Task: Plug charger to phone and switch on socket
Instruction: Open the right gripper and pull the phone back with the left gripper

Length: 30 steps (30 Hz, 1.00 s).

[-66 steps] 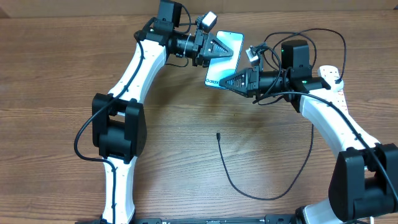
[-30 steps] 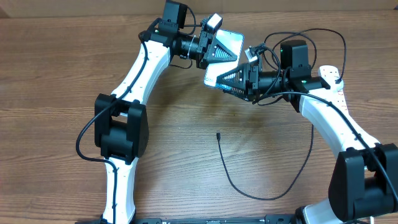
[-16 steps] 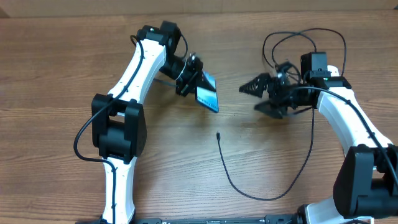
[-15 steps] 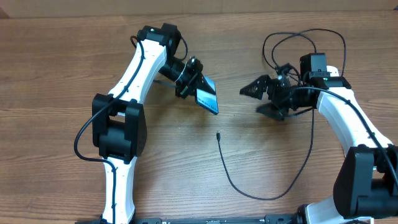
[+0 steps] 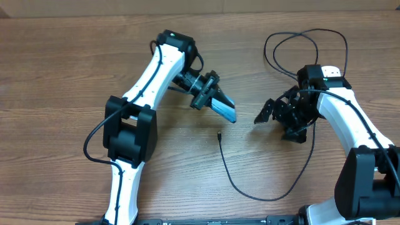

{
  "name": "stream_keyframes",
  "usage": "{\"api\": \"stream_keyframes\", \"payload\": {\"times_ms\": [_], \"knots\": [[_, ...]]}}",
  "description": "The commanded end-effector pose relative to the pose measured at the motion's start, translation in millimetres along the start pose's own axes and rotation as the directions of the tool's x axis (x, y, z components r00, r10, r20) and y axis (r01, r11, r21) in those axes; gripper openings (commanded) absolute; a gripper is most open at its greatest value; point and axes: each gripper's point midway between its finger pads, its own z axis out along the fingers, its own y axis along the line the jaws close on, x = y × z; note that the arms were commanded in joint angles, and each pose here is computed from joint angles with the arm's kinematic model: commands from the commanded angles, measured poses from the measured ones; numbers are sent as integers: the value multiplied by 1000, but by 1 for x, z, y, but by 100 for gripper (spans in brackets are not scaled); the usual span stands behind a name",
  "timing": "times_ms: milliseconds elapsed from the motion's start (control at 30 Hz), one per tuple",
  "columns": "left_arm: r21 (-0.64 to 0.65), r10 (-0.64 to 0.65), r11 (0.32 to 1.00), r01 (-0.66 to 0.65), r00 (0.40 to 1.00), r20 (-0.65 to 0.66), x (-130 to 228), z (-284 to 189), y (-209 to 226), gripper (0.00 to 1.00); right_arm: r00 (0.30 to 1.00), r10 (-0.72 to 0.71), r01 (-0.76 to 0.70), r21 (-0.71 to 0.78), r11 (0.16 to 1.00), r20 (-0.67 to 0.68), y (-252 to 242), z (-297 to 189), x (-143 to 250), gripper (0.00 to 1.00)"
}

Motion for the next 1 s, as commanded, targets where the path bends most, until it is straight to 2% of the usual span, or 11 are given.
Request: {"api": "stream_keyframes", "payload": {"times_ms": [0,133,400,633,833,967], "knots": [[149,47,988,-29,992,-121,38,11,-36,4,1000,-9,7,88,996,22,-13,-3,-2,100],[169,-25,984,53,986,-166,44,14,-42,4,1000,-3,2,96,995,13,-15,-3,1,100],[184,-20,982,52,985,-173,46,12,-45,4,1000,-6,5,97,995,9,-16,-3,1,100],[184,54,983,-27,989,-140,71,4,-50,4,1000,-7,6,99,995,5,-16,-3,2,100],[137,136,982,-129,990,-48,105,-11,-49,4,1000,-7,6,99,995,5,-16,-3,2,100],[105,130,986,-132,991,27,118,-26,-45,4,1000,-7,7,99,995,6,-16,-3,2,100]]}}
